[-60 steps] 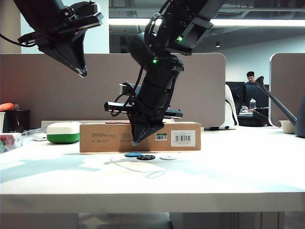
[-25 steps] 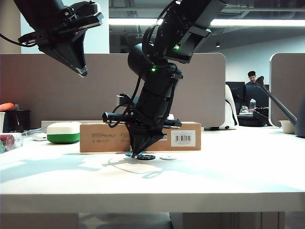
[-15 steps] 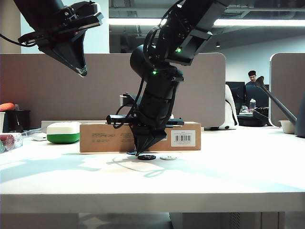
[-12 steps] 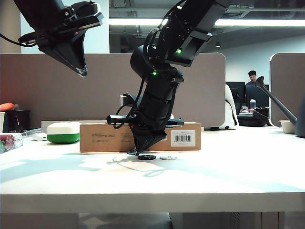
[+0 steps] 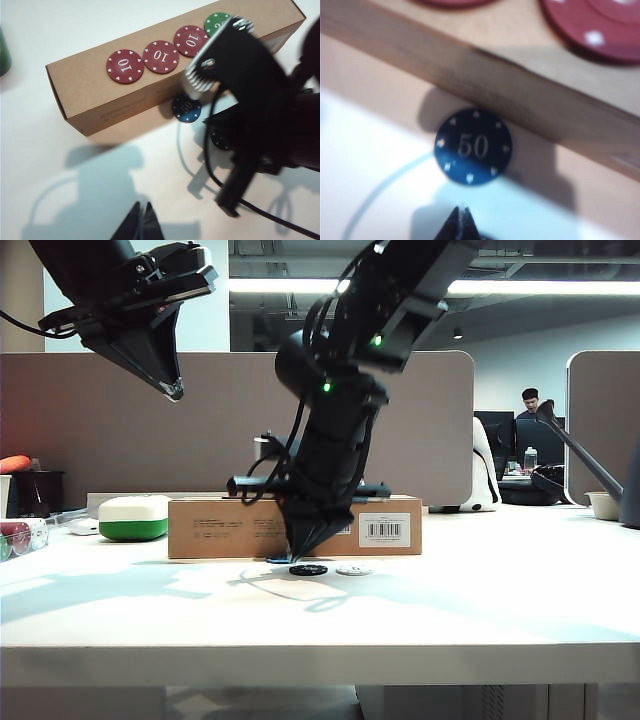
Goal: Push the chip, whose value equals the sum of all the chip values on the rectangular box, forward next to the box.
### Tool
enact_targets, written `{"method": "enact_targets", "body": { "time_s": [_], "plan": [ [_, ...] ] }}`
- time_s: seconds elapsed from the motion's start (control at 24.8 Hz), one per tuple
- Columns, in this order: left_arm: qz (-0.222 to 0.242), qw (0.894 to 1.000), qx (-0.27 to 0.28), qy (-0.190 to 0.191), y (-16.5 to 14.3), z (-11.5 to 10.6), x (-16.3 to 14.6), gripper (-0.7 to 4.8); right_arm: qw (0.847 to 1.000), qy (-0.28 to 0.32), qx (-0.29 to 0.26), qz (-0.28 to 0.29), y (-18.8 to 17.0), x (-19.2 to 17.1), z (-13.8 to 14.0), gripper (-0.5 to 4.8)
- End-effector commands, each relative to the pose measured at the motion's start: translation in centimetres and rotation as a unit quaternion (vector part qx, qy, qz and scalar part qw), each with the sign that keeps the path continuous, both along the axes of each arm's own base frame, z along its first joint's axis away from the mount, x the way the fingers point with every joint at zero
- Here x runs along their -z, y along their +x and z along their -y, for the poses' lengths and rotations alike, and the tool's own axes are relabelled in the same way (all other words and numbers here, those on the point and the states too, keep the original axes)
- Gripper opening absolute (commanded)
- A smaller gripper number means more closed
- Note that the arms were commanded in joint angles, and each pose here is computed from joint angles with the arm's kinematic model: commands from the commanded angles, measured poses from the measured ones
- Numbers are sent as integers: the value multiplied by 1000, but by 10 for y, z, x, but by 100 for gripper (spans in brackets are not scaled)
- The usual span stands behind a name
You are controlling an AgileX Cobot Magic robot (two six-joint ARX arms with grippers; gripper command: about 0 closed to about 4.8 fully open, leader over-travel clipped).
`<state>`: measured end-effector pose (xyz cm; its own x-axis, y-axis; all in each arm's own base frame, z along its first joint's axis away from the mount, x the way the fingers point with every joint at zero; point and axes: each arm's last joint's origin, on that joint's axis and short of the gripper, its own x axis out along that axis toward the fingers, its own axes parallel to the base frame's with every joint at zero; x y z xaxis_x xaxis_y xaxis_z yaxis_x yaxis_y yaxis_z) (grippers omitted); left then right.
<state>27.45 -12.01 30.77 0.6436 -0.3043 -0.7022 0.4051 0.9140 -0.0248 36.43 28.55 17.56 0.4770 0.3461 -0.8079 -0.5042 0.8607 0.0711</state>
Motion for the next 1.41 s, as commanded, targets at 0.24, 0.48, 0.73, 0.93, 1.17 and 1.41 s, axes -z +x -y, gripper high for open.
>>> {"method": "enact_targets", "body": {
  "time_s": [0.24,0.48,0.73,0.93,1.17,1.41],
  "plan": [
    [8,1000,2,-2,0,0,-2,-5,998,41,3,49,-25,-88,20,-3],
    [8,1000,2,-2,0,0,-2,-5,998,40,3,48,-52,-128,41,-3],
    [9,1000,2,-2,0,0,-3,-5,994,76,20,69,-112,-138,88,-3],
    [9,1000,2,-2,0,0,-3,-5,991,94,16,90,-160,-124,123,-3],
    [13,1000,2,-4,-2,-1,-6,-5,995,87,25,51,-213,-80,165,-3],
    [60,998,1,-24,-23,-10,-33,-5,998,54,27,12,-226,-56,176,-2]
  ]
}}
